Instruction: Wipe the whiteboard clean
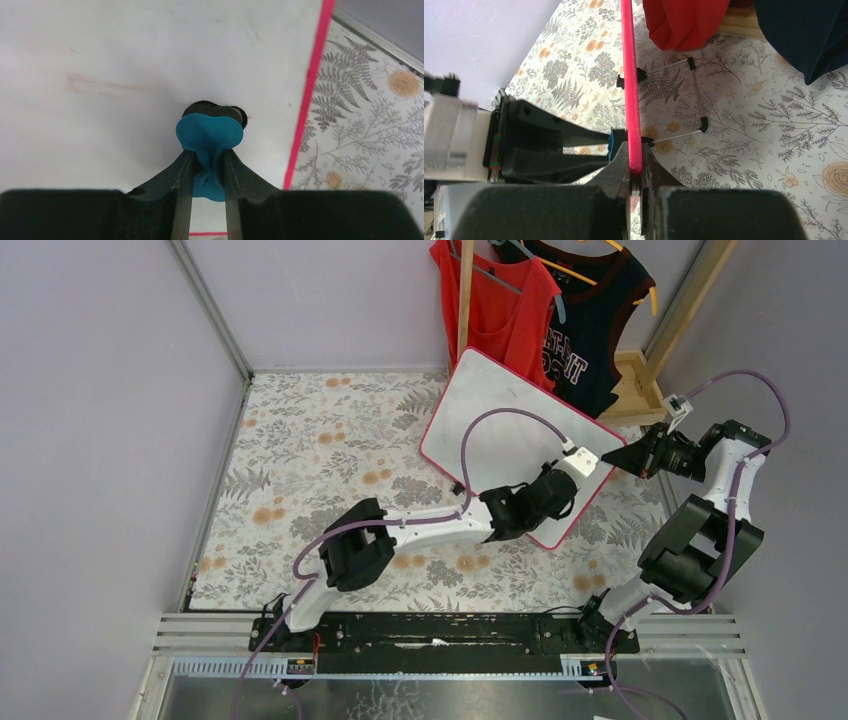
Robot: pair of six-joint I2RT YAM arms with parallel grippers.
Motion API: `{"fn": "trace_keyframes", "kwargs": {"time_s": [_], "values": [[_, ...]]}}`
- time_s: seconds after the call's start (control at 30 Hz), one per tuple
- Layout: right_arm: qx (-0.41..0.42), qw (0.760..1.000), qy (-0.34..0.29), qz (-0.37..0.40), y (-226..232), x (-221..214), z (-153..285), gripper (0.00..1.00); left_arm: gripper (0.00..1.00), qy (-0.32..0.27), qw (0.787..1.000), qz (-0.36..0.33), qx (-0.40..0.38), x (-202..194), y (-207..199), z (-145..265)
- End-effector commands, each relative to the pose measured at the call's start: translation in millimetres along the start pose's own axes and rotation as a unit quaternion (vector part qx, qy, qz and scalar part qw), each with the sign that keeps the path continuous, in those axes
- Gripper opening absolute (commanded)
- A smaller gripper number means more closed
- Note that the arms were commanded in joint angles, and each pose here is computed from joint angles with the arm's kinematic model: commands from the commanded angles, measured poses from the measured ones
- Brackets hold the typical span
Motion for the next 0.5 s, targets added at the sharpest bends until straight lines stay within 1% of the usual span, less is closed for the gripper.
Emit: {"fn": "trace_keyframes", "kwargs": {"time_s": [0.0, 0.13, 0.23, 0.47], "values": [[-0.017, 0.999, 0.032, 0.015, -1.9, -5.7, 0.7, 0.0, 0.0, -0.036, 0.998, 0.005, 0.047, 38.3, 45.9, -8.6], [-0.018, 0.999, 0.033, 0.015, -2.2, -5.9, 0.9, 0.0, 0.0, -0.045, 0.998, 0.007, 0.032, 50.7, 40.1, -11.8], [-0.018, 0.999, 0.032, 0.015, -2.9, -6.0, 0.8, 0.0, 0.0, -0.051, 0.999, 0.017, 0.004, 56.2, 26.4, -10.1], [-0.016, 0.999, 0.033, 0.015, -2.3, -6.4, 0.5, 0.0, 0.0, -0.031, 0.999, 0.001, -0.027, 37.7, -9.5, -13.3]]}}
Point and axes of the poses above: each gripper's point midway between its finger pads, its own z axis back along the fingers, its own y axis along the line the jaws close on, x = y × z, the point moved 3 cm from there along z, back along the fingers, and after that the axes turned 9 degrees about -z, right-handed, at the moved point
